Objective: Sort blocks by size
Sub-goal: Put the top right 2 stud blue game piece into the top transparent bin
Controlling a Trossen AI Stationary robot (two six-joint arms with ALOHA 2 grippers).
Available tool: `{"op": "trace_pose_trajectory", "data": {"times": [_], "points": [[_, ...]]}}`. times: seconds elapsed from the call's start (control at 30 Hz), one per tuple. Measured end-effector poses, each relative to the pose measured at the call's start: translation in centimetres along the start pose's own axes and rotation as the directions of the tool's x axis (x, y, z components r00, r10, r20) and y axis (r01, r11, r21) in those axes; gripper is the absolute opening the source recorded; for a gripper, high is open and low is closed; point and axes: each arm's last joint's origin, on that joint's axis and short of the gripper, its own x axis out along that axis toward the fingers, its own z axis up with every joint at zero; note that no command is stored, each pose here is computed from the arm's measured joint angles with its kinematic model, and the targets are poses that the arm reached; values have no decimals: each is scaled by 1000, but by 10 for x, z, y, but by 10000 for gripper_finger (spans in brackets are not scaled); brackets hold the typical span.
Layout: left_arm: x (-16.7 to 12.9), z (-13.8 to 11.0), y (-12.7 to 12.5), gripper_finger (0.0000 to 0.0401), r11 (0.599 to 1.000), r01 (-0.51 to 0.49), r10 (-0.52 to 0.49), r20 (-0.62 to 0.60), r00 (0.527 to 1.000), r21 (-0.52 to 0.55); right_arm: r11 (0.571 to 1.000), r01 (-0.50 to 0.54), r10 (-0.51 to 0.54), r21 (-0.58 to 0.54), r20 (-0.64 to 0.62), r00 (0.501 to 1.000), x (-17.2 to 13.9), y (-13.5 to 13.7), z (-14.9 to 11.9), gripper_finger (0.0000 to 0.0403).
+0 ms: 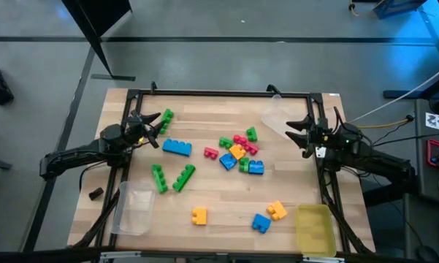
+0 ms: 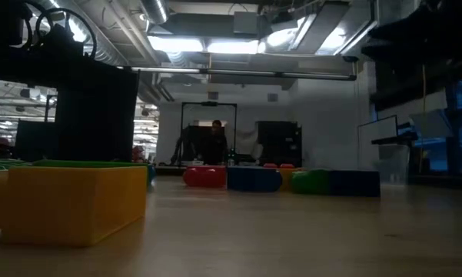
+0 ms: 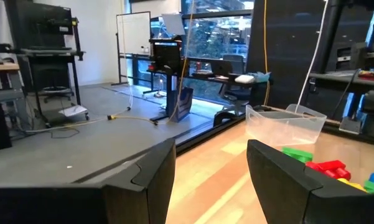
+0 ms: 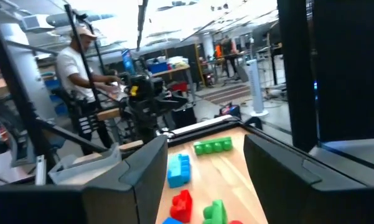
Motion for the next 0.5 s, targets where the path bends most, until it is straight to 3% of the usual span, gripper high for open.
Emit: {"op": "trace_pose_trajectory", "data": {"times": [0.33,0.5], "points": [[0,0,0,184,1000,0,0,0,1000,-9,990,-135,128,-36,-153,980,35,8,30,214],[0,0,0,184,1000,0,0,0,1000,-9,972,-232,227,18,-292,929,59,11,37,214]]}}
